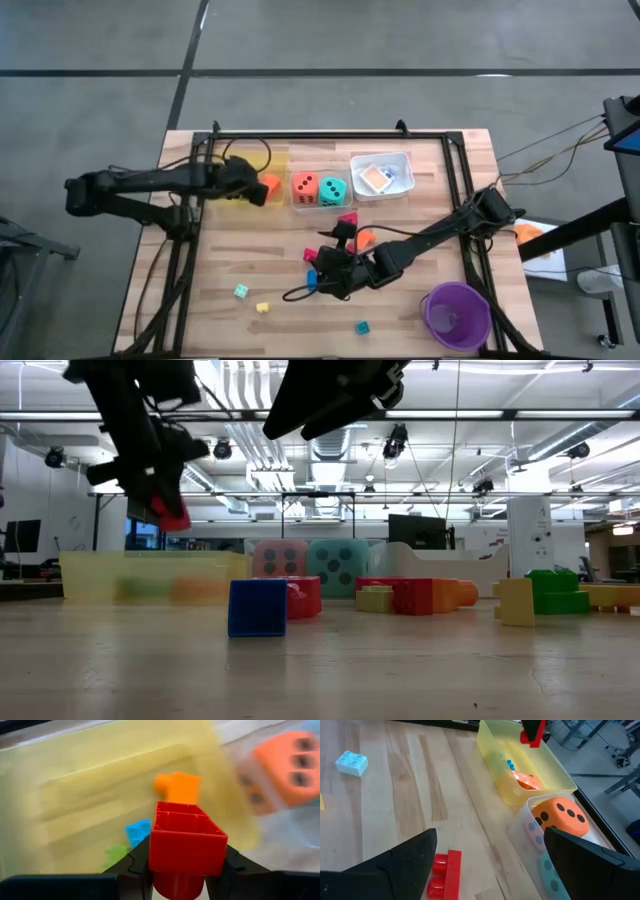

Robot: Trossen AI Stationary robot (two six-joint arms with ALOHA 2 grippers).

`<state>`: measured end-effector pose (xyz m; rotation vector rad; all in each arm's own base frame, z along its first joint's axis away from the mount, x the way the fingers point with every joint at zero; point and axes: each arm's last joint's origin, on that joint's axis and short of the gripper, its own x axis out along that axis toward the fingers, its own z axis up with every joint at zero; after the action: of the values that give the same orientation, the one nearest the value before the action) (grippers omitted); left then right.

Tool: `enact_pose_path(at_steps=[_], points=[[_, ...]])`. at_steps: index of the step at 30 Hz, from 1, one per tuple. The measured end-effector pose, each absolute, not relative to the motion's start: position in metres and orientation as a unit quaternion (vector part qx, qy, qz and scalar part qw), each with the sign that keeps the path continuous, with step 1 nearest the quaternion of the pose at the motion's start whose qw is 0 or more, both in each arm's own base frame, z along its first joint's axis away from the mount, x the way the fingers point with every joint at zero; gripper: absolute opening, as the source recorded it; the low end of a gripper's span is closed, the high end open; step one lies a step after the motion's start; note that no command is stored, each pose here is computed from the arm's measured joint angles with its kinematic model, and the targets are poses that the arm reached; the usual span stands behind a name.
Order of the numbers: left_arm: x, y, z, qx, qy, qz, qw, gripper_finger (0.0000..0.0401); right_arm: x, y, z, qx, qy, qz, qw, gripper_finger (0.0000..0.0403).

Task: Pick & Place Toys
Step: Put the red game piece into the yellow bin

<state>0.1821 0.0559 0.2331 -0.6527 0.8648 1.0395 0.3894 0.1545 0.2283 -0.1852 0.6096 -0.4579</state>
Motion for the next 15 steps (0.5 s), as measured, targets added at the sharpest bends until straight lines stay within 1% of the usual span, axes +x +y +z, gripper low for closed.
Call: enact_pose_path(at_steps=[7,15], points=[[0.18,0.08,0.213,-0.287,0.456,0.512,0.669,0.0115,0.39,0.154,0.228,-0.09,0.297,-0.223,0.924,0.0364],[0.183,0.091,0.199,-0.284,0.486,0.526,0.637,0.0115,0.39,0.154,0.228,-0.089,0.296,-0.223,0.925,0.0364]])
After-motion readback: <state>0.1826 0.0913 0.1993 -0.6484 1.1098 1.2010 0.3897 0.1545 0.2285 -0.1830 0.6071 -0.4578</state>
